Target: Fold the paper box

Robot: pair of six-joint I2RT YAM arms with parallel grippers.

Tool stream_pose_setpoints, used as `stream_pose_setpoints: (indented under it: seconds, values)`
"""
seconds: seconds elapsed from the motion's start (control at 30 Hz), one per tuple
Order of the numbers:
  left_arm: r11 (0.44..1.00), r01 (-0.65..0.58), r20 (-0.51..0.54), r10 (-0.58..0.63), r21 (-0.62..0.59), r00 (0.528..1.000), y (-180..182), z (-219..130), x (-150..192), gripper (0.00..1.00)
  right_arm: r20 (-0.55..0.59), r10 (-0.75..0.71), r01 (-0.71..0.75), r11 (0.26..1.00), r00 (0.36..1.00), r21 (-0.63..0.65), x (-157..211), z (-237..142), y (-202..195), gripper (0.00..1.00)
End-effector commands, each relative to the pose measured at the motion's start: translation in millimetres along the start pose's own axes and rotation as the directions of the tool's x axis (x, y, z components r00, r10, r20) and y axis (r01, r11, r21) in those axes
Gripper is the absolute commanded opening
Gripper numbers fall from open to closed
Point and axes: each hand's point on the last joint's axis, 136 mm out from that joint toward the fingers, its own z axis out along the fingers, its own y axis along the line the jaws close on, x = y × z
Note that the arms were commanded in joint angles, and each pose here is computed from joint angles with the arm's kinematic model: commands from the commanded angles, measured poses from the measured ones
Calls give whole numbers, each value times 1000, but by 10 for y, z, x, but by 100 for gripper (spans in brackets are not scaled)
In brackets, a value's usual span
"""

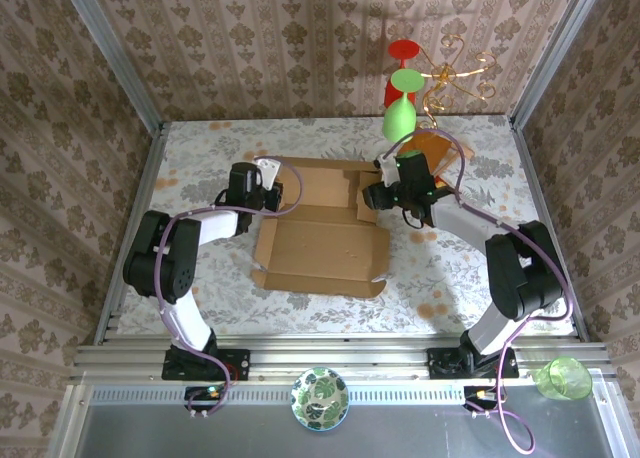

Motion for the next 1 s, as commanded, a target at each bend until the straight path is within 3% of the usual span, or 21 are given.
stream_pose_setpoints:
  seconds: [0.0,0.2,0.67,0.97]
  values:
    - [1000,7,19,-7,30,1000,-43,-22,-54,0,60,10,-17,991,998,130,-99,61,-138,54]
    - [1000,9,10,-9,27,1000,-38,-31,-17,0,51,-4,-6,981,999,195,-71,172,-83,47]
    - [1000,13,-17,-14,-22,1000,-27,-32,43,0,25,-13,1,902,1000,433,73,214,-105,2]
    - [999,9,-31,-11,-53,999,-21,-37,70,0,-8,-2,6,839,1000,545,112,165,-176,0]
